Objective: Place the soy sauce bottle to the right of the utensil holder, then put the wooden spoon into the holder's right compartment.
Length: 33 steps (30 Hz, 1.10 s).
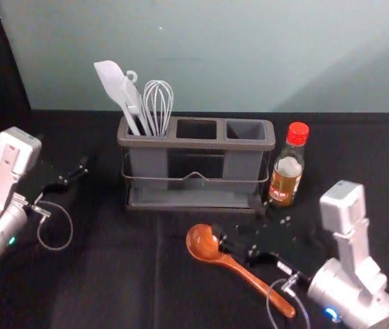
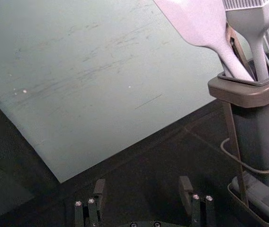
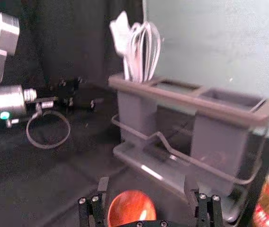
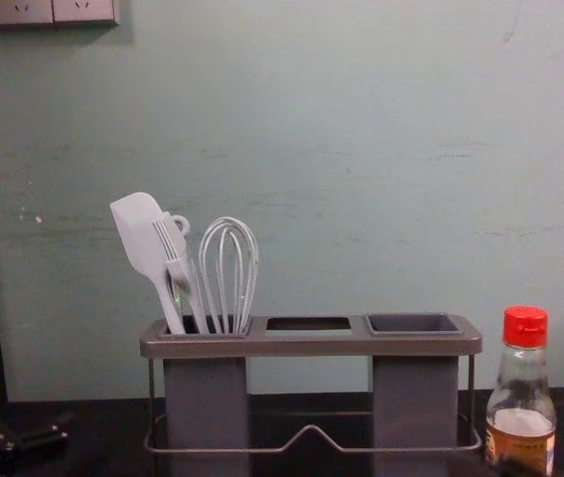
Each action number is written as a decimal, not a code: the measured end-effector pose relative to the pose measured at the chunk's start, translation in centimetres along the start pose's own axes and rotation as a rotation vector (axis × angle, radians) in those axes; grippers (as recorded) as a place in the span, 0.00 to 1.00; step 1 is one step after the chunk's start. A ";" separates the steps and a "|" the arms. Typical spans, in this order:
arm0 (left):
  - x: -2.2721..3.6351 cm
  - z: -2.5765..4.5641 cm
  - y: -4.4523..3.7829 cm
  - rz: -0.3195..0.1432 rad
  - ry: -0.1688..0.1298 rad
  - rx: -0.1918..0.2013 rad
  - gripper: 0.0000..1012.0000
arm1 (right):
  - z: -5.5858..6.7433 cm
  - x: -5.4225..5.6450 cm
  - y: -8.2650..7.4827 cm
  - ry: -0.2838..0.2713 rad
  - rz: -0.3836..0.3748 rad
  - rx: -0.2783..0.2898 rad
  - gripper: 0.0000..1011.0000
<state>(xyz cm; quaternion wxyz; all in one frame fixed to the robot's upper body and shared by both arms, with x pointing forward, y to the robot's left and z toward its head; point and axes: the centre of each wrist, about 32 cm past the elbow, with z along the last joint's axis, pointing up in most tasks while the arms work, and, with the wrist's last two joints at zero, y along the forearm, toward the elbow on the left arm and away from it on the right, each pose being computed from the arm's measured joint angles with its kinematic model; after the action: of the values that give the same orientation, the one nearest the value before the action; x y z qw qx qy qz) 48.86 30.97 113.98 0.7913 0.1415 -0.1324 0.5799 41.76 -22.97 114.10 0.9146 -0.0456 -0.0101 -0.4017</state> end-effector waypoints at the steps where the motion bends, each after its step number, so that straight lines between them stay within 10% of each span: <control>1: 0.00 0.00 0.00 0.000 0.000 0.000 0.99 | -0.3 -0.1 0.1 0.001 0.004 -0.008 0.99; 26: 0.00 0.00 0.00 0.000 0.000 0.000 0.99 | -1.0 -0.4 0.7 -0.005 0.015 -0.053 0.99; 33: 0.00 0.00 0.00 0.000 0.000 0.000 0.99 | 3.5 -0.7 1.3 -0.056 0.027 -0.214 0.99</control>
<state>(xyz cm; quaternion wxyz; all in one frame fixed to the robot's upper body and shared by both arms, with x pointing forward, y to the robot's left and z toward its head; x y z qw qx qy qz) 48.86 30.96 113.98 0.7913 0.1415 -0.1324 0.5799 42.27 -21.28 117.47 0.9091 -0.1544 0.0081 -0.3868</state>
